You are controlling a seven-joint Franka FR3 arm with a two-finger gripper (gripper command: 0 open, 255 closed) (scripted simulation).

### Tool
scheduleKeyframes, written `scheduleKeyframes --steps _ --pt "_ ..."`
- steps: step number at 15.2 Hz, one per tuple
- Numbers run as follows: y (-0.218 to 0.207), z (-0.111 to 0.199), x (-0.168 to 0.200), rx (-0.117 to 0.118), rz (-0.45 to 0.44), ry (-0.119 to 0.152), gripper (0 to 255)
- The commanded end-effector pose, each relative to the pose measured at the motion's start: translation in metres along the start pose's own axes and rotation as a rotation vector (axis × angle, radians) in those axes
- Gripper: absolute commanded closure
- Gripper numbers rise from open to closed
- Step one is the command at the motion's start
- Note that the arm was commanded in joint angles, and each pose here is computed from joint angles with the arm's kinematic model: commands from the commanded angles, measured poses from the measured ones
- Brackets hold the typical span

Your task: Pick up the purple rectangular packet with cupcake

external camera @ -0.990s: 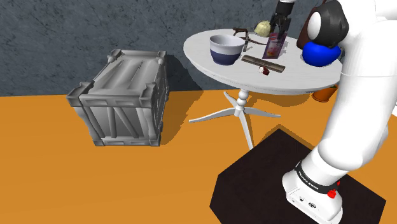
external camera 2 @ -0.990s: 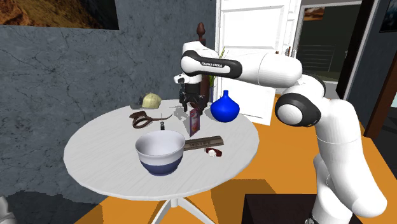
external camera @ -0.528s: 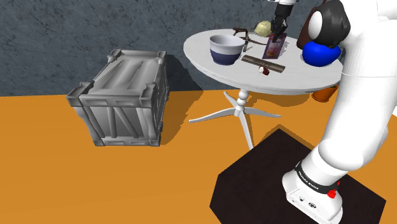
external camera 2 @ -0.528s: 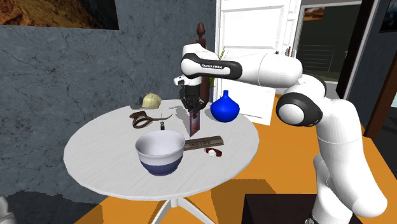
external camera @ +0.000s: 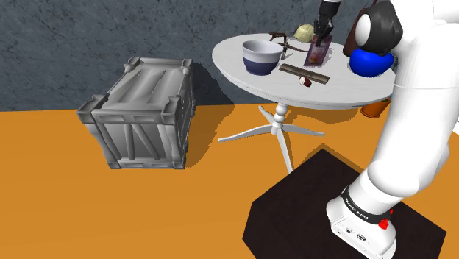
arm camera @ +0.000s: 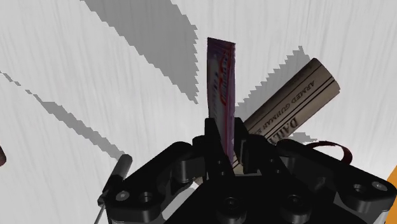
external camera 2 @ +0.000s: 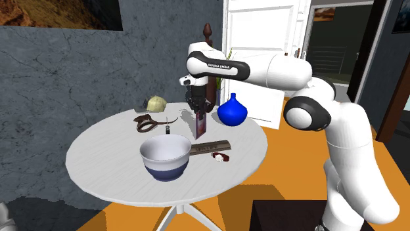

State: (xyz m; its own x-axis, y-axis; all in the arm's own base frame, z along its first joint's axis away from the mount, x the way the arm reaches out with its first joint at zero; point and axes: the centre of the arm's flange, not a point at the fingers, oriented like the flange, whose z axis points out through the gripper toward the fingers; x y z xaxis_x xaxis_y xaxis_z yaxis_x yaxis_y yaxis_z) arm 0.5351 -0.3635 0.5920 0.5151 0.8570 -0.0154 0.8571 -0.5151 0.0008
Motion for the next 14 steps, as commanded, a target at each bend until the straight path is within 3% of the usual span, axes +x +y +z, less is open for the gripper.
scheduleKeyframes --steps 1,14 --pt "-0.001 -0.010 0.000 0.000 0.000 0.000 255" --pt "-0.001 -0.069 -0.001 0.000 0.000 0.000 255"
